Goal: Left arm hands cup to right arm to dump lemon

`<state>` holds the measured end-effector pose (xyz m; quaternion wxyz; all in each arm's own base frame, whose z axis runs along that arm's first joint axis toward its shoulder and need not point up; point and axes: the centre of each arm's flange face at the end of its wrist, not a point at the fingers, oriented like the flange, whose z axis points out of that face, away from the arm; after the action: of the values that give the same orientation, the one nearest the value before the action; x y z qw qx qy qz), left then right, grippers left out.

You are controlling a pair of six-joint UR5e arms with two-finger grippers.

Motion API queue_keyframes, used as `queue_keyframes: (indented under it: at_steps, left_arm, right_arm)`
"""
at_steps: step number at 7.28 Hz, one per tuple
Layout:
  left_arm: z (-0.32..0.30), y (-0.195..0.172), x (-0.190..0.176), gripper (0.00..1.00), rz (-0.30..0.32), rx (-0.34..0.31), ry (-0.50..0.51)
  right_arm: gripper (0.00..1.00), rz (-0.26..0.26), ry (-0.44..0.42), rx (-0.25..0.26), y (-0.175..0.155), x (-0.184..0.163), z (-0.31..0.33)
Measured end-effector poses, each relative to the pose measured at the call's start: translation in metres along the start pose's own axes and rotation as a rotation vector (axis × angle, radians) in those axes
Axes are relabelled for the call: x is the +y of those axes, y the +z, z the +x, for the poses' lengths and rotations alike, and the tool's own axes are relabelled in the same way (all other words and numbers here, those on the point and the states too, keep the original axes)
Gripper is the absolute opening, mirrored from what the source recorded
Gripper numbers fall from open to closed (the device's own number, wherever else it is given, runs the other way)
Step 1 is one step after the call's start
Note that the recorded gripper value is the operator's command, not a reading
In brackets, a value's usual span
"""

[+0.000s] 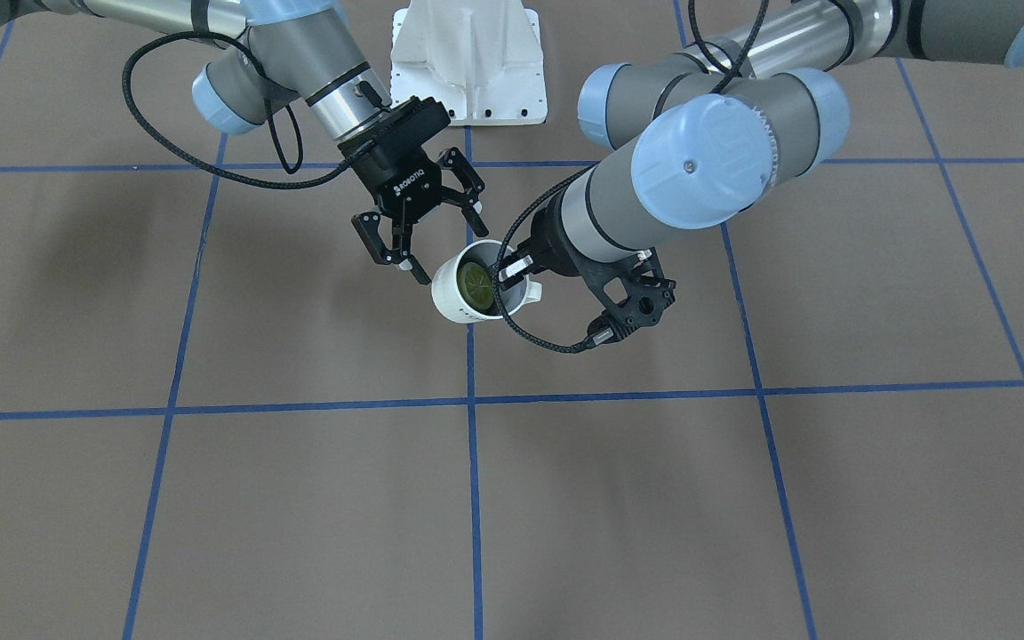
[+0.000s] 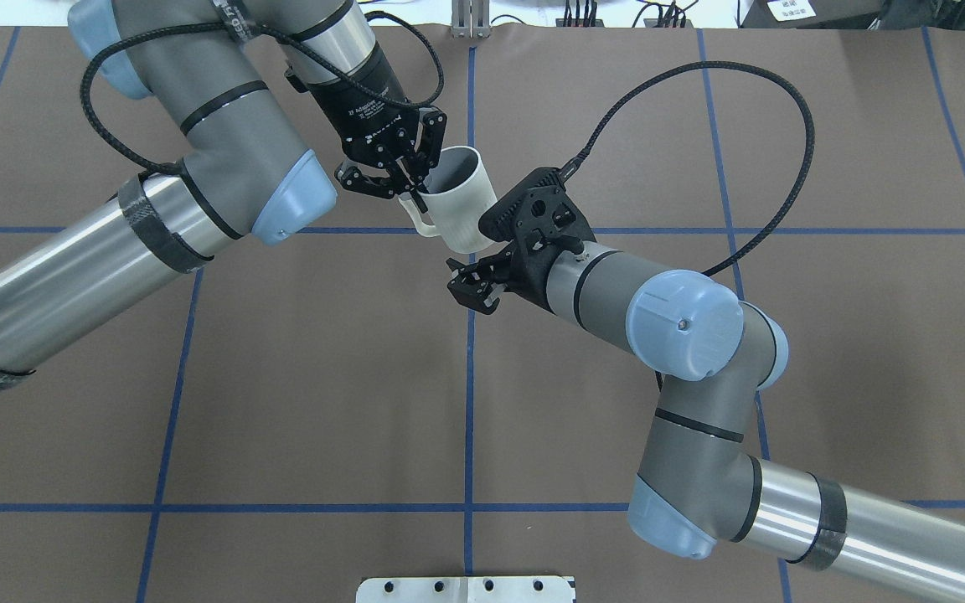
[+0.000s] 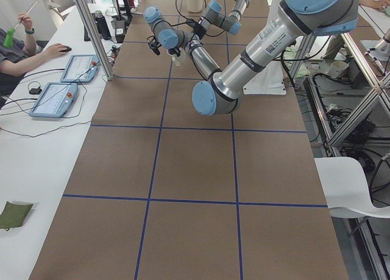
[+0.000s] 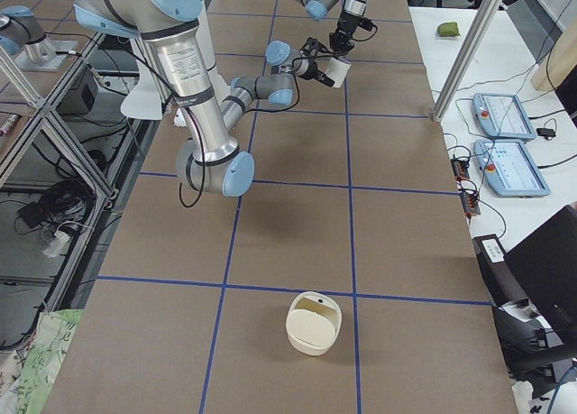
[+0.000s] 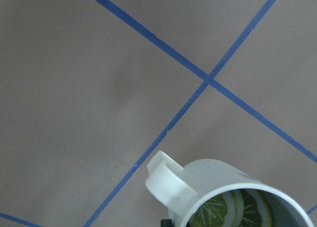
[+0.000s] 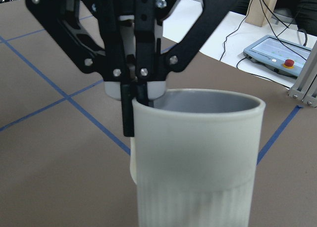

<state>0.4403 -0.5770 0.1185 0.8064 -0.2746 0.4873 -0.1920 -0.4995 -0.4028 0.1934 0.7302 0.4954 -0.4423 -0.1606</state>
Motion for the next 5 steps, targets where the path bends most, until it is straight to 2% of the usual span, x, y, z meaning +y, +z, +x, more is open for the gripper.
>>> queue_keyframes:
  at_steps: [5]
  left_arm:
    - [0.0009, 0.0014, 0.0121, 0.00, -0.008, -0.002, 0.010]
  right_arm:
    - [0.99, 0.008, 0.003, 0.010, 0.0001, -0.0012, 0.0022]
